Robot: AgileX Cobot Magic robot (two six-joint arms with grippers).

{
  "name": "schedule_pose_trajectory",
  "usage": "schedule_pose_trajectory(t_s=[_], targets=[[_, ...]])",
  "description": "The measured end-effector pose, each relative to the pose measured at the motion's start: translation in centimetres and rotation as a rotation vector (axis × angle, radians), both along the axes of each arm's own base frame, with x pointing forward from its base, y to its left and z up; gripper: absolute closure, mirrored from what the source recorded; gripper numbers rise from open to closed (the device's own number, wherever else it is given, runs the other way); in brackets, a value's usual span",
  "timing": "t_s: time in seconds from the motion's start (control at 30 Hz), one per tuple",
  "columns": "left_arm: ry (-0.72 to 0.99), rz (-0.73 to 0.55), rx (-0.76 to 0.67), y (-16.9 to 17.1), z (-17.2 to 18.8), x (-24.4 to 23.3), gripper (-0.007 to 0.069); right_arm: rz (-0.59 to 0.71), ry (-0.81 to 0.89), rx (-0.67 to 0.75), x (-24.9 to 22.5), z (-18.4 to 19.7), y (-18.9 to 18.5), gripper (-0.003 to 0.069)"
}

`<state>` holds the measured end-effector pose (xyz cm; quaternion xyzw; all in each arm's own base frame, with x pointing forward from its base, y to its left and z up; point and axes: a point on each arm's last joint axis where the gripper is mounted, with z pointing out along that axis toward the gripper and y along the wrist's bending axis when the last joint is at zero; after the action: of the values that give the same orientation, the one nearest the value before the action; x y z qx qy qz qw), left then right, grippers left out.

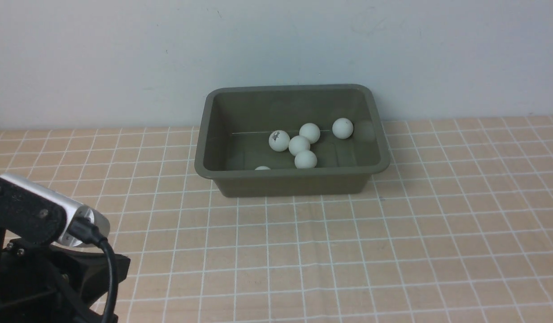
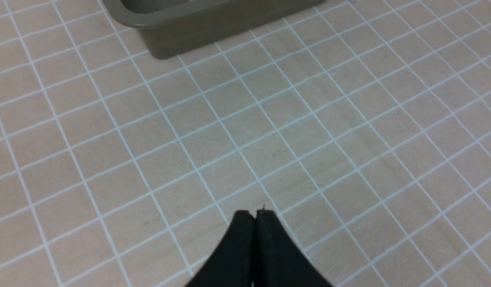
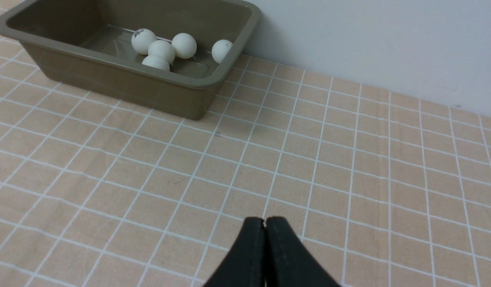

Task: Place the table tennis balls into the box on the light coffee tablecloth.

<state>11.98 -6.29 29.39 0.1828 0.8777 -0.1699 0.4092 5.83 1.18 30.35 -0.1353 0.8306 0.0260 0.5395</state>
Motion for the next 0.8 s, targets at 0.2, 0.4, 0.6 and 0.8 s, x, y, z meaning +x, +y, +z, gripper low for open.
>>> schedule_pose_trajectory(t_s=[0.2,0.4,0.6,0.8], targets=[[0.003,-0.001,0.0,0.0,0.0,0.0,0.0694,-0.001,0.017,-0.003,-0.1,-0.1,0.0,0.0677],[-0.057,-0.04,0.117,0.5,-0.1,0.0,0.0694,-0.001,0.017,-0.003,-0.1,-0.1,0.0,0.0677],[-0.143,0.056,0.251,3.1,-1.3,-1.4,0.0694,-0.002,0.016,-0.005,-0.1,-0.1,0.0,0.0677],[-0.307,0.253,0.339,5.8,-4.7,-4.8,0.0694,-0.001,0.019,-0.004,-0.1,-0.2,0.0,0.0677]])
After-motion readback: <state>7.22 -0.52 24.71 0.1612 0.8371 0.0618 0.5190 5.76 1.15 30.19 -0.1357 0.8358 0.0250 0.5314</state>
